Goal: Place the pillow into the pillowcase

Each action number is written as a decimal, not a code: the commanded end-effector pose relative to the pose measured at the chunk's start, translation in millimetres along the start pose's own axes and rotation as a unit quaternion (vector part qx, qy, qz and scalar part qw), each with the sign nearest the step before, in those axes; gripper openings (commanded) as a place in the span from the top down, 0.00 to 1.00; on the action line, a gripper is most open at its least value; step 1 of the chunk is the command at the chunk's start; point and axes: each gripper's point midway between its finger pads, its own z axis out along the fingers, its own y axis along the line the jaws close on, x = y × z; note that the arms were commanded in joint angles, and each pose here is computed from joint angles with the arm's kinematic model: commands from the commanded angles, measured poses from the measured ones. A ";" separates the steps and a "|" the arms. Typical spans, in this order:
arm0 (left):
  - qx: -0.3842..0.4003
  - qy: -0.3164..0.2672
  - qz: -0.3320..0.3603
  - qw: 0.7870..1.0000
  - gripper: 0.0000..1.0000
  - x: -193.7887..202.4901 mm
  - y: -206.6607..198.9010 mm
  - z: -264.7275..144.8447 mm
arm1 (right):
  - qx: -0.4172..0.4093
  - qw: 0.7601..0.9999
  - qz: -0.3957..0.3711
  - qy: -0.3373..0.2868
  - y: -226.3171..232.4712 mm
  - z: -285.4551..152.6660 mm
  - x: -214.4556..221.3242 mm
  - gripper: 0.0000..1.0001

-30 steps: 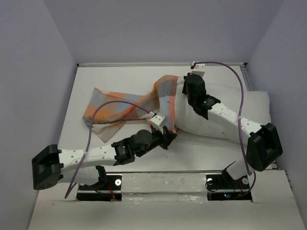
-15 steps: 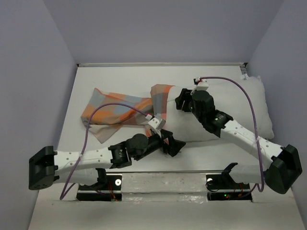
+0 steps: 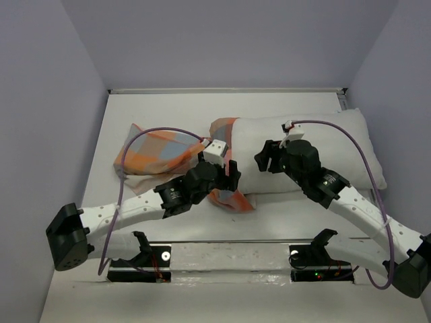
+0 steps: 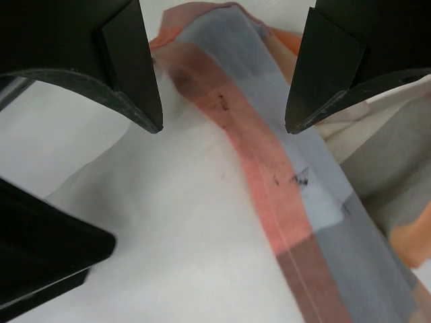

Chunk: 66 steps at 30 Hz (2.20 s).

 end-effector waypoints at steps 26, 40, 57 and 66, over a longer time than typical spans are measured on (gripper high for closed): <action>0.029 -0.006 -0.004 1.000 1.00 -12.1 -8.7 -0.5 | 0.008 0.998 -0.020 0.061 -13.1 20.1 57.3 1.00; -0.014 0.055 0.059 0.997 0.21 17.1 3.1 23.7 | -0.016 0.998 -0.020 0.065 -8.3 15.4 63.3 1.00; 0.109 0.037 0.042 0.992 1.00 -11.4 -75.8 -7.3 | -0.087 0.995 0.015 0.044 30.4 13.0 40.7 1.00; 0.279 0.020 0.023 0.960 1.00 -31.5 -190.5 -49.2 | -0.090 0.993 0.063 -0.045 63.2 11.7 -25.2 1.00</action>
